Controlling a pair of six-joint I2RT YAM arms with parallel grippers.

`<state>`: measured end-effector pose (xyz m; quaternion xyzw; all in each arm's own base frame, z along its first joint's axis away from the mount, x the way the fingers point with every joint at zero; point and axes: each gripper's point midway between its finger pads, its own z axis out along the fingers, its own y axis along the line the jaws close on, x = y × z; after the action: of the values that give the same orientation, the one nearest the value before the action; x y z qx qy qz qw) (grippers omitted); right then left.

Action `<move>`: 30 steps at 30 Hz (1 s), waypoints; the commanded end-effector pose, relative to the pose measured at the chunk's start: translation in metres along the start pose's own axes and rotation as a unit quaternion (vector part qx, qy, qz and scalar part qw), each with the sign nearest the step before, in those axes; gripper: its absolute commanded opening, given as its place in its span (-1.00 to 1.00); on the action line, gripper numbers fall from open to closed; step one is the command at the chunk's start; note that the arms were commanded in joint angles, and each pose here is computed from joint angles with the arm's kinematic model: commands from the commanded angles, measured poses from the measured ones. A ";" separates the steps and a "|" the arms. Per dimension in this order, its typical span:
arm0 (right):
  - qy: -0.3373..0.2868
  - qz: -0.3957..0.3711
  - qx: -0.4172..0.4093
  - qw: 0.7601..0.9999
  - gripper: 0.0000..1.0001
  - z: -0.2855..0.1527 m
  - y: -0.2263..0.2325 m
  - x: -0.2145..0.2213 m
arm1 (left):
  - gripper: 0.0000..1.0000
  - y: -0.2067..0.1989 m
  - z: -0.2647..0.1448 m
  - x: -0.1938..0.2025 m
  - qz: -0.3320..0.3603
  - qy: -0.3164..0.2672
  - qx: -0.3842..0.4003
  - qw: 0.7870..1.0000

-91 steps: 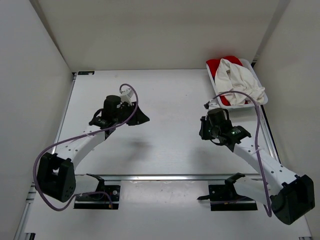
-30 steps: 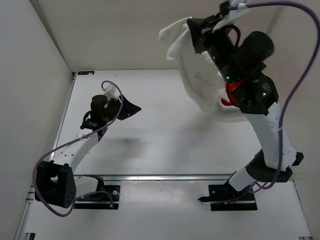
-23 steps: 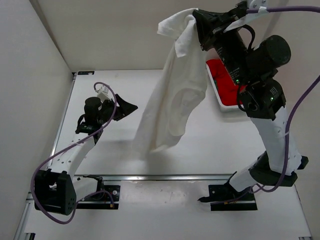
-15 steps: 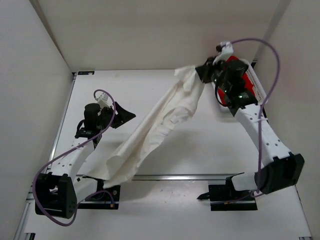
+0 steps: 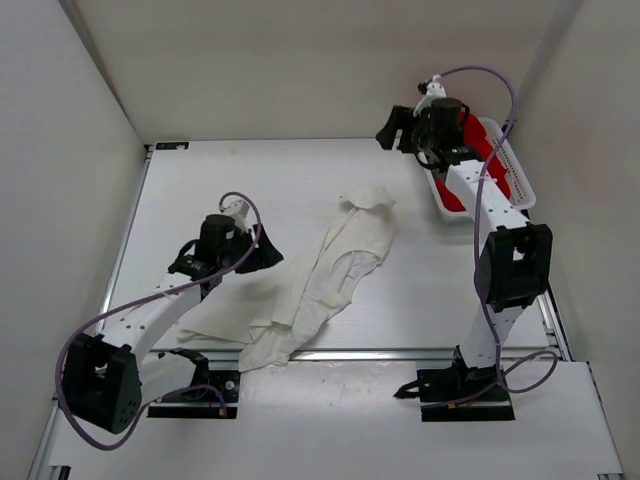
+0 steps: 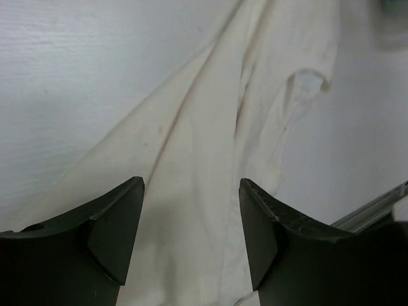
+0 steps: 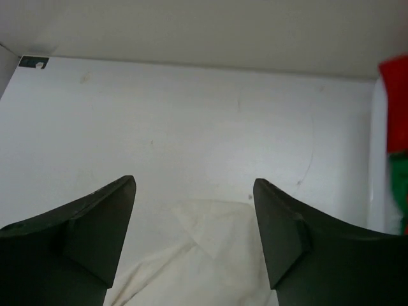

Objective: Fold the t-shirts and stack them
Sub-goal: Move the tshirt to the center of the board, then flatten out the tshirt

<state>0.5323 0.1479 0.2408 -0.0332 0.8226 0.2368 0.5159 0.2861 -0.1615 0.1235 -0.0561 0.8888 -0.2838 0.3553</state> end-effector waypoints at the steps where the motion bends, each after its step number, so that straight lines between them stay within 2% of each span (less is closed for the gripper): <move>1: -0.030 -0.074 0.033 0.996 0.49 -0.023 0.037 -0.038 | 0.43 0.003 -0.009 0.031 0.084 0.031 -0.028 0.996; 2: -0.010 -0.076 0.058 0.995 0.52 -0.030 0.041 -0.016 | 0.42 -0.002 -0.008 0.045 0.104 0.045 -0.023 0.993; 3: 0.017 -0.064 0.075 0.995 0.45 -0.031 0.034 0.021 | 0.41 -0.006 -0.008 0.052 0.120 0.047 -0.026 0.991; 4: 0.004 -0.071 0.058 0.996 0.36 -0.048 0.054 0.024 | 0.43 -0.001 -0.007 0.058 0.132 0.054 -0.041 0.989; 6: 0.031 -0.039 0.037 0.998 0.06 -0.076 0.061 0.092 | 0.39 0.003 -0.005 0.072 0.138 0.082 -0.035 0.986; 7: 0.077 -0.037 0.024 0.996 -0.03 -0.082 0.063 0.142 | 0.41 0.001 -0.004 0.077 0.136 0.097 -0.024 0.986; 8: 0.087 -0.034 -0.014 0.996 -0.15 -0.097 0.087 0.158 | 0.44 0.002 -0.004 0.078 0.133 0.102 -0.023 0.986; 10: 0.147 -0.046 -0.022 0.988 -0.12 -0.119 0.095 0.224 | 0.47 -0.001 -0.002 0.089 0.149 0.121 -0.021 0.981; 11: 0.157 -0.059 -0.047 0.985 -0.05 -0.133 0.116 0.240 | 0.46 -0.003 0.000 0.089 0.151 0.123 -0.018 0.981; 13: 0.206 -0.059 -0.056 0.975 0.17 -0.154 0.121 0.289 | 0.41 -0.004 0.005 0.099 0.149 0.146 -0.013 0.978; 15: 0.222 -0.030 -0.078 0.971 0.28 -0.166 0.135 0.309 | 0.32 -0.005 0.008 0.107 0.150 0.162 -0.010 0.975; 19: 0.231 -0.003 -0.077 0.970 0.39 -0.165 0.130 0.333 | 0.08 -0.004 0.014 0.115 0.143 0.175 -0.005 0.974; 23: 0.227 0.004 -0.065 0.972 0.35 -0.151 0.122 0.340 | -0.49 -0.004 0.019 0.114 0.128 0.165 -0.005 0.978; 25: 0.225 0.004 -0.074 0.972 0.23 -0.143 0.125 0.339 | -0.75 -0.003 0.021 0.100 0.104 0.145 -0.009 0.984; 28: 0.233 -0.003 -0.079 0.969 -0.16 -0.129 0.132 0.342 | -0.94 -0.006 0.022 0.082 0.085 0.121 -0.004 0.989; 29: 0.233 -0.003 -0.084 0.969 -0.23 -0.126 0.136 0.341 | -0.96 -0.009 0.021 0.074 0.079 0.112 0.003 0.991; 30: 0.243 -0.006 -0.085 0.966 -0.46 -0.126 0.136 0.347 | -1.00 -0.011 0.022 0.069 0.072 0.108 0.010 0.991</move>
<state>0.2132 0.2633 0.0263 -0.1366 0.9111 0.2668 0.2829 0.2253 -0.1944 0.0448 0.0611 0.9424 -0.2303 0.2349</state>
